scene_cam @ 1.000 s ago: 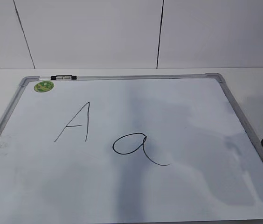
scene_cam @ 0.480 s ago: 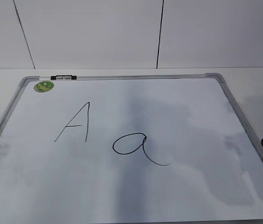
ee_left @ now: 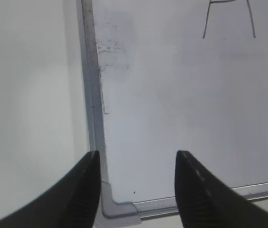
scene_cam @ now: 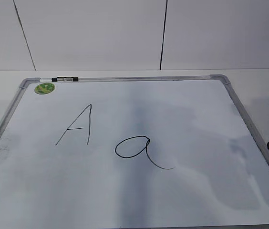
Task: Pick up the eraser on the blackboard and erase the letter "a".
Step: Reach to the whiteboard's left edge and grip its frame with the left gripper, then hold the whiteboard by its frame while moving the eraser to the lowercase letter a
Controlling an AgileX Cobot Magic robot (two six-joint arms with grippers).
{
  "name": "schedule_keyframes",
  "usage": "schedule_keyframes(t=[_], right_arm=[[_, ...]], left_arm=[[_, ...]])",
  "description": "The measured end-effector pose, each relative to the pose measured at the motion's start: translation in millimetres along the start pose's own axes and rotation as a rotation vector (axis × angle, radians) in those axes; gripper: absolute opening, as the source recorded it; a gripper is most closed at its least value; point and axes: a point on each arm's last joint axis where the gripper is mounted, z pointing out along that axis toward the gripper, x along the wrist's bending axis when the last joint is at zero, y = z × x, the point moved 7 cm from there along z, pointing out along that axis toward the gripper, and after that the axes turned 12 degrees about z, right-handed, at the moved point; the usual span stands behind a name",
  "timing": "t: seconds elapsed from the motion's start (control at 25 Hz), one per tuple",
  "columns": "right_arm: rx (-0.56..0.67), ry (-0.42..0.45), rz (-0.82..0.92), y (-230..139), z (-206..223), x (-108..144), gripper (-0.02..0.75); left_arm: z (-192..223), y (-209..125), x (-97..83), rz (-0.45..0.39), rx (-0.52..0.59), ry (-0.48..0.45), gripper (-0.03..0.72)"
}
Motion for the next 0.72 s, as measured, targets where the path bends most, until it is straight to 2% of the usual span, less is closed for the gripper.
schedule_keyframes(t=[0.16, 0.52, 0.72], right_arm=[[-0.004, 0.001, 0.000, 1, 0, 0, 0.538], [-0.016, 0.004, 0.000, 3, 0, 1, 0.538], [-0.018, 0.004, 0.000, 3, 0, 1, 0.538]], left_arm=[[28, 3, 8.1, -0.023, 0.070, -0.002, 0.383], [68, 10, 21.5, -0.029, 0.127, 0.010, 0.383], [77, 32, 29.6, -0.005, 0.142, 0.021, 0.383]])
